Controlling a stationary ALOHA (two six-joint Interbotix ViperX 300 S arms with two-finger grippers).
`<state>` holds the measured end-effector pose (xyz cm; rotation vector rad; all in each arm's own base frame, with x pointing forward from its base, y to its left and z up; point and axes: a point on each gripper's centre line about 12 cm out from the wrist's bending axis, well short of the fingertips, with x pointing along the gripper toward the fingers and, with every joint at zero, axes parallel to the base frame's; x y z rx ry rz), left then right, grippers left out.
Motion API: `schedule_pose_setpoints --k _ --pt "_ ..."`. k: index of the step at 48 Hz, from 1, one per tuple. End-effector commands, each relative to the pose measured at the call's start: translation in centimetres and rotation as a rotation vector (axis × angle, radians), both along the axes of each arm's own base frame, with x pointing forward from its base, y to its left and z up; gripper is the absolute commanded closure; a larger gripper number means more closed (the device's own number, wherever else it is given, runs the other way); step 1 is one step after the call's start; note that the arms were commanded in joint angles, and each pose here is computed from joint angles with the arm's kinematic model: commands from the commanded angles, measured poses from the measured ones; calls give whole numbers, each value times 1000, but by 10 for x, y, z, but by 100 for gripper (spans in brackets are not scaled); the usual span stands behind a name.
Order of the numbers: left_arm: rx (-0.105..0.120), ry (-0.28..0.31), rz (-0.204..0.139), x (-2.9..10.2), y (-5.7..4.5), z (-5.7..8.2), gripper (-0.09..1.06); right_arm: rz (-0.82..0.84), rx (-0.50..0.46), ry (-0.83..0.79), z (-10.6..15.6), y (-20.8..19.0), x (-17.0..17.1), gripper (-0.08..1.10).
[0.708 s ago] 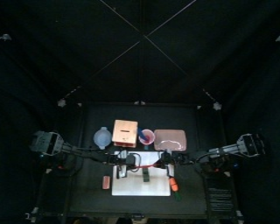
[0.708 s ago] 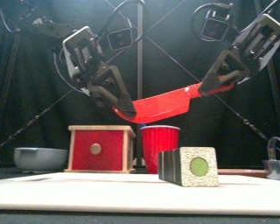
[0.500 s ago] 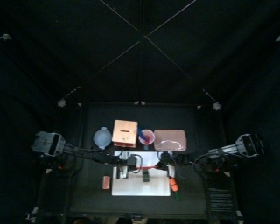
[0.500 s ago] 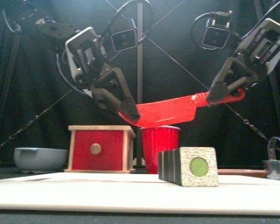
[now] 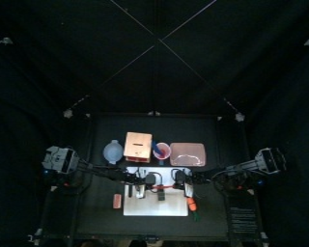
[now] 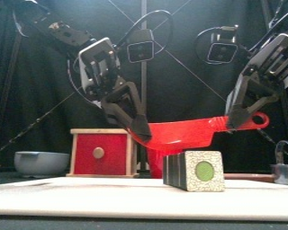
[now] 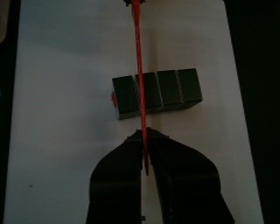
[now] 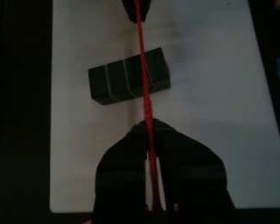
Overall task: Place sushi on board then cut the sushi with the knife then place the pieces on the plate
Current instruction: Cut the sushi into 4 pieces
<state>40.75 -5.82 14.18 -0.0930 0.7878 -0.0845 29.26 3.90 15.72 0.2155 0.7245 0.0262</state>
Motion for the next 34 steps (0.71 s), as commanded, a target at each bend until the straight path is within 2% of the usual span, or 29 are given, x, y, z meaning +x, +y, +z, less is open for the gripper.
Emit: schedule_pose_setpoints --k 1,15,34 --pt "-12 -43 2 10 -3 14 51 -1 2 -26 8 0 3 72" --pt "-13 -43 3 10 -3 14 51 0 -3 -23 7 -1 3 72" --pt "-10 -23 3 11 -3 6 51 -45 -4 -22 6 -14 4 72"
